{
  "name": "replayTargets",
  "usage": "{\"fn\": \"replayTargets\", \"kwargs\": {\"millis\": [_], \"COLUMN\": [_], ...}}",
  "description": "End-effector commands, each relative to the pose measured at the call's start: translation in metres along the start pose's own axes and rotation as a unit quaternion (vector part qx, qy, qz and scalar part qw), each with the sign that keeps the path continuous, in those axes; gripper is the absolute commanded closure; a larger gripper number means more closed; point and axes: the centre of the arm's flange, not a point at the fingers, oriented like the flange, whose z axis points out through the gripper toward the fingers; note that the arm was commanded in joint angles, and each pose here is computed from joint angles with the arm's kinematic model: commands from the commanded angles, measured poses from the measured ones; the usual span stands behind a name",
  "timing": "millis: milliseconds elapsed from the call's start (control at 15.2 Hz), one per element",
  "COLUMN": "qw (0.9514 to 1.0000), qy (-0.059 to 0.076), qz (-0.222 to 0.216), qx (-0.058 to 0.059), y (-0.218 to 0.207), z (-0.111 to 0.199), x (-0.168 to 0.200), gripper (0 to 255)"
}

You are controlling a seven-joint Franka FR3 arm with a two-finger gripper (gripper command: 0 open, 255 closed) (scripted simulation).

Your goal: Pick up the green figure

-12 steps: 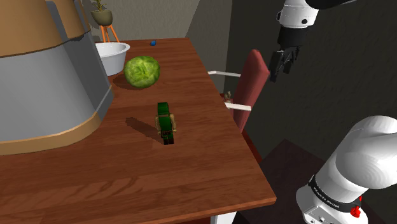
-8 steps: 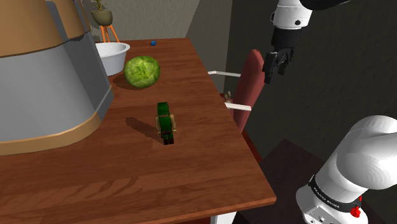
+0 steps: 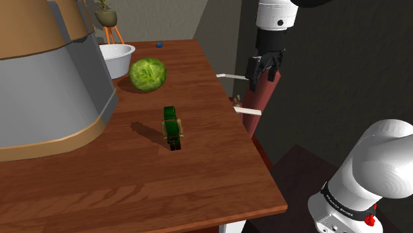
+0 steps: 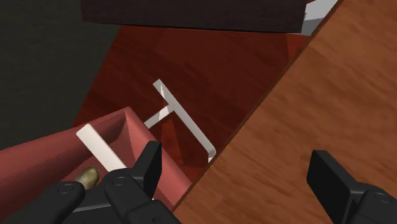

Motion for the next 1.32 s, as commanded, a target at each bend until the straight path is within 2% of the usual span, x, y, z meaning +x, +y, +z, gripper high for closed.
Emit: {"fn": "replayTargets", "kwargs": {"millis": [0, 1254], "qw": [1.0000, 0.9999], "qy": [0.000, 0.008], "qz": [0.000, -0.006], "qx": [0.001, 0.002], "y": [-0.027, -0.269], "z": [0.001, -0.019], "x": [0.008, 0.069], "gripper": [0, 0]}}
